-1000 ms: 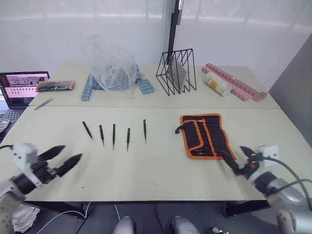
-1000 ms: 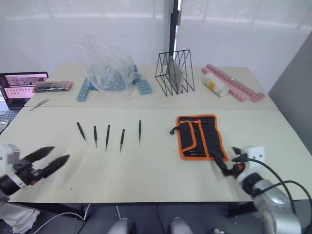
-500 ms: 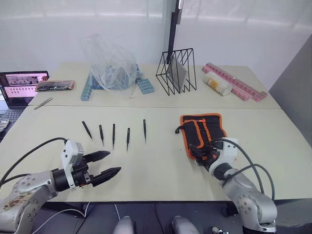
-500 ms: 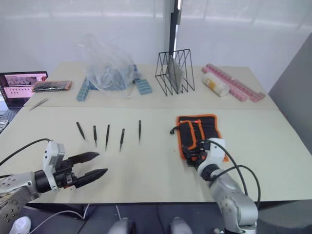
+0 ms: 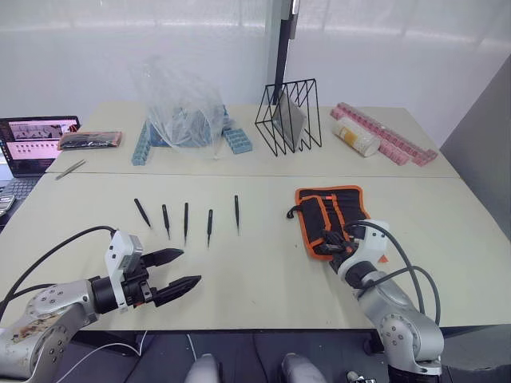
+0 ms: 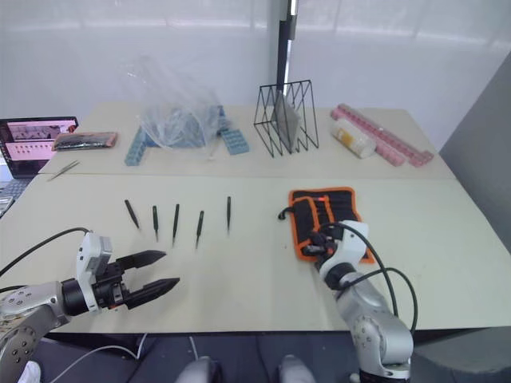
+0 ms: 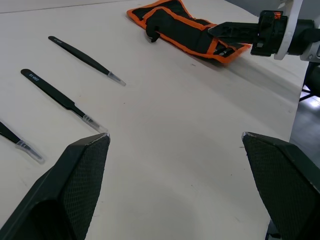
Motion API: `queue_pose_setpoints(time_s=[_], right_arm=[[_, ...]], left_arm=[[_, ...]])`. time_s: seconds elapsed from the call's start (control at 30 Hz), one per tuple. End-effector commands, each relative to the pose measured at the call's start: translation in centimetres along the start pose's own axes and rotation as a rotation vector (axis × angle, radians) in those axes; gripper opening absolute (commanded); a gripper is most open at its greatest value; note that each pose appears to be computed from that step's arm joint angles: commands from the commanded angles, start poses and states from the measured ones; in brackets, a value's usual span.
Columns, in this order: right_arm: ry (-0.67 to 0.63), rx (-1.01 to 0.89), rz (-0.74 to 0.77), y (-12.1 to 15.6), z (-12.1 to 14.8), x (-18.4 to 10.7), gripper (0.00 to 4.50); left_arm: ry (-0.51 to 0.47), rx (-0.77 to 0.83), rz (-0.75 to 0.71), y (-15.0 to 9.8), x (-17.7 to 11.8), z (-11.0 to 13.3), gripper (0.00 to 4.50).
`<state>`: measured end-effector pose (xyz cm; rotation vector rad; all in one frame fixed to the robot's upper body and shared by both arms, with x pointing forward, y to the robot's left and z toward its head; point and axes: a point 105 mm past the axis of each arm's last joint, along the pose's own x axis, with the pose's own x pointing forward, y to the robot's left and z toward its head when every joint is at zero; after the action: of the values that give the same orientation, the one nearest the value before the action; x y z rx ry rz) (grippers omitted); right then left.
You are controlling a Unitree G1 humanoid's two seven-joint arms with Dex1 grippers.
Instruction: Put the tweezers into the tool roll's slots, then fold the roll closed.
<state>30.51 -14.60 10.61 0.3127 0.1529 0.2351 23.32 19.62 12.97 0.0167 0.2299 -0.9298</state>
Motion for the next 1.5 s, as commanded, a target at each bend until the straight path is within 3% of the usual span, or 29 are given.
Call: queue_pose_setpoints(time_s=[0.03, 0.3, 0.47, 0.7, 0.93, 1.13, 1.5], right_arm=[[-0.009, -0.079, 0.122, 2.1, 0.2, -0.1, 0.02], [0.102, -0.532, 0.550, 6.3, -2.2, -2.3, 0.02], [0.148, -0.736, 0.692, 6.1, -3.0, -3.5, 0.02], [0.161, -0.826, 0.820, 6.4, -3.1, -5.8, 0.02], [0.179, -0.840, 0.839, 6.8, -3.3, -7.1, 0.02], [0.191, -0.835, 0.809, 6.8, -3.5, -7.8, 0.02], [0.207, -0.835, 0.788, 6.8, -3.6, -8.1, 0.00]], left_arm=[[-0.031, 0.043, -0.020, -0.4, 0.5, 1.3, 4.50], [-0.057, 0.152, -0.140, 0.7, 4.7, 3.8, 4.50], [0.049, 0.406, -0.324, 1.4, 9.2, 4.5, 4.50], [0.220, 0.837, -0.564, 2.7, 13.2, 3.6, 4.50], [0.120, 0.994, -0.678, 1.2, 16.0, 4.7, 4.50], [0.085, 1.016, -0.753, -0.1, 17.0, 3.9, 4.50], [0.123, 1.030, -0.793, 0.0, 16.6, 2.4, 0.96]])
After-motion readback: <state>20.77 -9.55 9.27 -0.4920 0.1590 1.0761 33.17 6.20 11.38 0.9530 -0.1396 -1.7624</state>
